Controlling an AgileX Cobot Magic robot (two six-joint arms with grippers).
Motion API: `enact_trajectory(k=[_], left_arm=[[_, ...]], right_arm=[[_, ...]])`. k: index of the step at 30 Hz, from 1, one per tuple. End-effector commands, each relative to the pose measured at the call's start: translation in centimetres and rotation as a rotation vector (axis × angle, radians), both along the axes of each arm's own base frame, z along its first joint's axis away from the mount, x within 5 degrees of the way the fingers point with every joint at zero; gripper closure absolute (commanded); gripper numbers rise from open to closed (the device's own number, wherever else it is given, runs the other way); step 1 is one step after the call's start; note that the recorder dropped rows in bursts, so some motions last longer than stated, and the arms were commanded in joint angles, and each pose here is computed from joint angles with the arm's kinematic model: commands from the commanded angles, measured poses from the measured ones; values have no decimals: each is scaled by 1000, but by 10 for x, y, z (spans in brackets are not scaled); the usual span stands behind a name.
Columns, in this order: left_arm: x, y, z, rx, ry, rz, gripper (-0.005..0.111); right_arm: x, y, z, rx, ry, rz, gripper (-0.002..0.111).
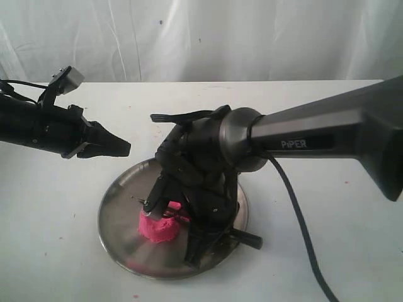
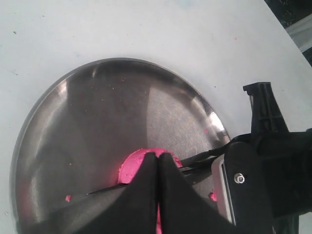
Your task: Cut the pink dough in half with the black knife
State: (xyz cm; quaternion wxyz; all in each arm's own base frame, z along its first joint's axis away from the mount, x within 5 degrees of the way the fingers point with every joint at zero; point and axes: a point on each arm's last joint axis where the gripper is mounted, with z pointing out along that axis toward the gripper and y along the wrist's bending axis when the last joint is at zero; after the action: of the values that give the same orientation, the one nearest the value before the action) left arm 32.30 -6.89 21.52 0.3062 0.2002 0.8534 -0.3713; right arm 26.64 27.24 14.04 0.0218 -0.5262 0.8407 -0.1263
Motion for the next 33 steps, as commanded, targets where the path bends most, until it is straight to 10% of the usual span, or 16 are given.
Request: enact_trajectory(k=[1,33], left_arm=[[-3,-1,1,-15,5,-6,107],[-2,-2,1,-20,5,-3,107]], right_arm=[[-2,-5,0,-50,22,10,108],[-2,-11,16,-178,59,57,108]])
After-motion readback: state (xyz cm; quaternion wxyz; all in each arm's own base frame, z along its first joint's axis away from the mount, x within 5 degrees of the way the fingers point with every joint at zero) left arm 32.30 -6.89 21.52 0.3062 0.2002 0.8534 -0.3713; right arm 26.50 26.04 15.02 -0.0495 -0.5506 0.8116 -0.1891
